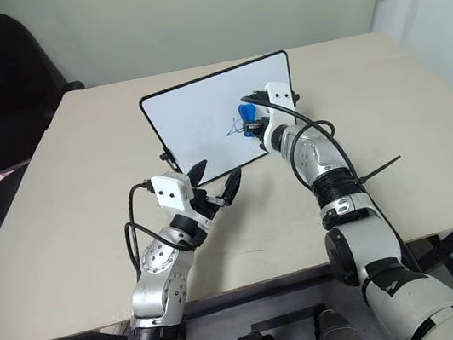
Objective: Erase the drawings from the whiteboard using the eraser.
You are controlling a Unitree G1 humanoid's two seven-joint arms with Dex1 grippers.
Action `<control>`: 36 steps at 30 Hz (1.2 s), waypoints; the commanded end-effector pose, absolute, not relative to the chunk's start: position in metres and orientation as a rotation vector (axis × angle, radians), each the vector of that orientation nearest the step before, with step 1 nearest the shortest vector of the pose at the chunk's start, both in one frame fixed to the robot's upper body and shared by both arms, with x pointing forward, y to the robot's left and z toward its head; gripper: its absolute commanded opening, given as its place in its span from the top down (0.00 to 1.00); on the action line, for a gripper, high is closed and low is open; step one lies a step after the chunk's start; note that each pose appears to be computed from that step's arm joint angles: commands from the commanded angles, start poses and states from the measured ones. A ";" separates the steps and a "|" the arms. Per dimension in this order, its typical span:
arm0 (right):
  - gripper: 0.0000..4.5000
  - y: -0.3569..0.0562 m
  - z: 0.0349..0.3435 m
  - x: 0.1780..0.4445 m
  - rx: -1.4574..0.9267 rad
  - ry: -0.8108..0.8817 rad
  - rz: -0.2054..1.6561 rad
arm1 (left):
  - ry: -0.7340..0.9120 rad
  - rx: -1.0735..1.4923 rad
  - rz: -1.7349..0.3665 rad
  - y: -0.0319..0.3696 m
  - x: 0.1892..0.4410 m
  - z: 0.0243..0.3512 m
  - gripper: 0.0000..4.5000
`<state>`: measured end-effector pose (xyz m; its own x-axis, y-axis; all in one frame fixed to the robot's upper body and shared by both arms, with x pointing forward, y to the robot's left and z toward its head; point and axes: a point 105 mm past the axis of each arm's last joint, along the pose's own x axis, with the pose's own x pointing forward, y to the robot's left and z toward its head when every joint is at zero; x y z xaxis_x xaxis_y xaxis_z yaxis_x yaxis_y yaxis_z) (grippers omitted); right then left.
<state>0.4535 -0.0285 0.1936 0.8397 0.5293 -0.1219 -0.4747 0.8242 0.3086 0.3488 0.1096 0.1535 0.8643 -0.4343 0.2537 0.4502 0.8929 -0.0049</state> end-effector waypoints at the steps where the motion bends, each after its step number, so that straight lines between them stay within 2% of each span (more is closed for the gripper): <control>1: 0.95 -0.015 0.195 0.451 0.202 0.199 0.560 | -0.303 -0.055 -0.485 0.107 0.346 0.167 0.00; 17: 0.95 0.046 0.202 0.411 0.095 0.172 0.808 | -0.303 -0.051 -0.477 0.110 0.343 0.168 0.00; 26: 0.95 -0.006 0.199 0.448 0.151 0.222 0.584 | -0.304 -0.052 -0.470 0.111 0.342 0.168 0.00; 36: 0.95 -0.040 0.204 0.466 0.177 0.210 0.464 | -0.307 -0.049 -0.470 0.111 0.343 0.169 0.00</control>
<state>0.4615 -0.0395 0.1819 0.8512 0.4749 -0.2233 -0.4266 0.8740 0.2327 0.3455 0.1115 0.1525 0.8635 -0.4382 0.2497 0.4524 0.8918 0.0004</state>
